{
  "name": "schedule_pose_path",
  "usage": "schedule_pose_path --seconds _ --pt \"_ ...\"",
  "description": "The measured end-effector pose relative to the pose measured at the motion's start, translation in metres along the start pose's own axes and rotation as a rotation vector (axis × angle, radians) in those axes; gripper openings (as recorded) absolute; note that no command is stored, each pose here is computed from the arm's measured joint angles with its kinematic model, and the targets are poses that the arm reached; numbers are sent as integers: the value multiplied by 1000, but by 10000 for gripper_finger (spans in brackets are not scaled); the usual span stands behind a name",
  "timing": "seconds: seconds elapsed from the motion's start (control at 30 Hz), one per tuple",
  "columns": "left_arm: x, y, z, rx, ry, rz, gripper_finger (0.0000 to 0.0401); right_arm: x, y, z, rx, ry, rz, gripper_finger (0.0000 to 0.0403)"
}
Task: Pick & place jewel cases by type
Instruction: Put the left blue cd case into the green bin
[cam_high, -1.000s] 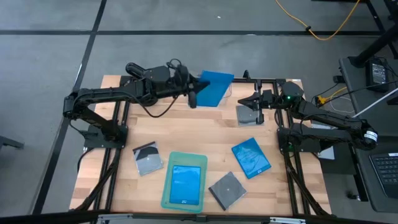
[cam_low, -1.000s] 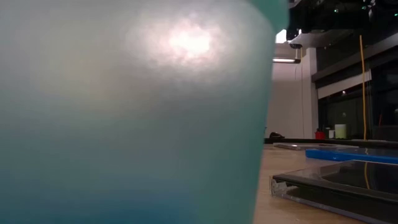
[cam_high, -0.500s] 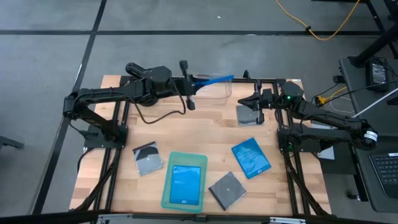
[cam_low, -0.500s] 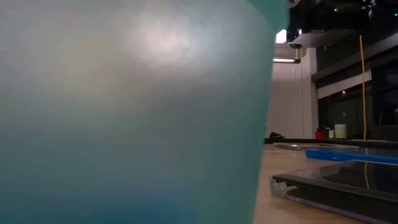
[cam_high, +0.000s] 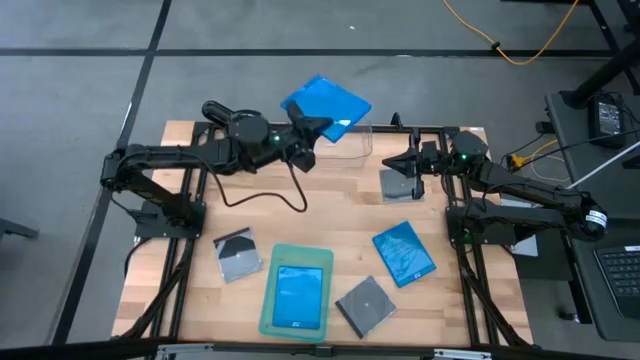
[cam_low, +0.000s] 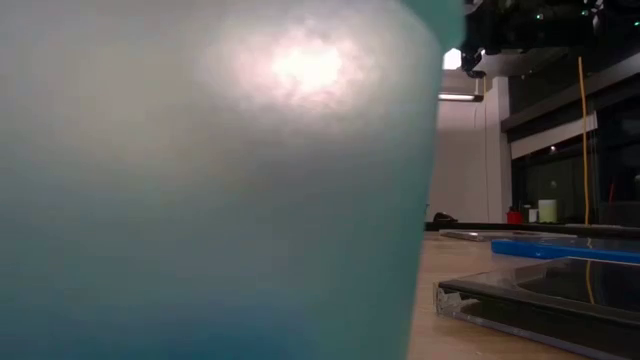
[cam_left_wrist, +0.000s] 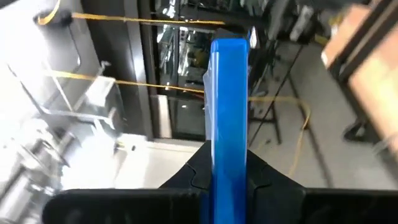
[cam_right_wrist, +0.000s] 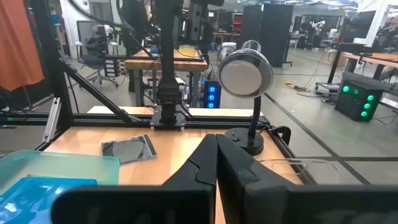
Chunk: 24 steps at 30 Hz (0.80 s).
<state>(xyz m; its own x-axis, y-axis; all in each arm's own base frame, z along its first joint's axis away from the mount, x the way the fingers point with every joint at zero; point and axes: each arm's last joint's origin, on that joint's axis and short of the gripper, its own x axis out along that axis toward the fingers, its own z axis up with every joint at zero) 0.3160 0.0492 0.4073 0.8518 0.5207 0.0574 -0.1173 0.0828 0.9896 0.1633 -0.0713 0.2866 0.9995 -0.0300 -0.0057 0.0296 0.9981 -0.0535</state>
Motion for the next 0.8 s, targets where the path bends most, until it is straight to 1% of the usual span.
schedule_pose_path --seconds 0.2,0.3,0.47,0.67,0.8 --pt "-4 -2 11 245 -9 -5 17 0 0 -1 6 14 -15 6" --pt "-5 -3 15 331 -12 -6 17 0 0 -3 14 30 -15 6" --pt "-7 -5 19 361 -23 -13 17 0 0 -4 17 37 -15 6" --pt "-8 -9 22 437 -37 -45 17 0 0 -4 18 39 -16 6" --pt "-9 -11 24 475 -75 -59 17 0 0 -4 19 39 -16 6"
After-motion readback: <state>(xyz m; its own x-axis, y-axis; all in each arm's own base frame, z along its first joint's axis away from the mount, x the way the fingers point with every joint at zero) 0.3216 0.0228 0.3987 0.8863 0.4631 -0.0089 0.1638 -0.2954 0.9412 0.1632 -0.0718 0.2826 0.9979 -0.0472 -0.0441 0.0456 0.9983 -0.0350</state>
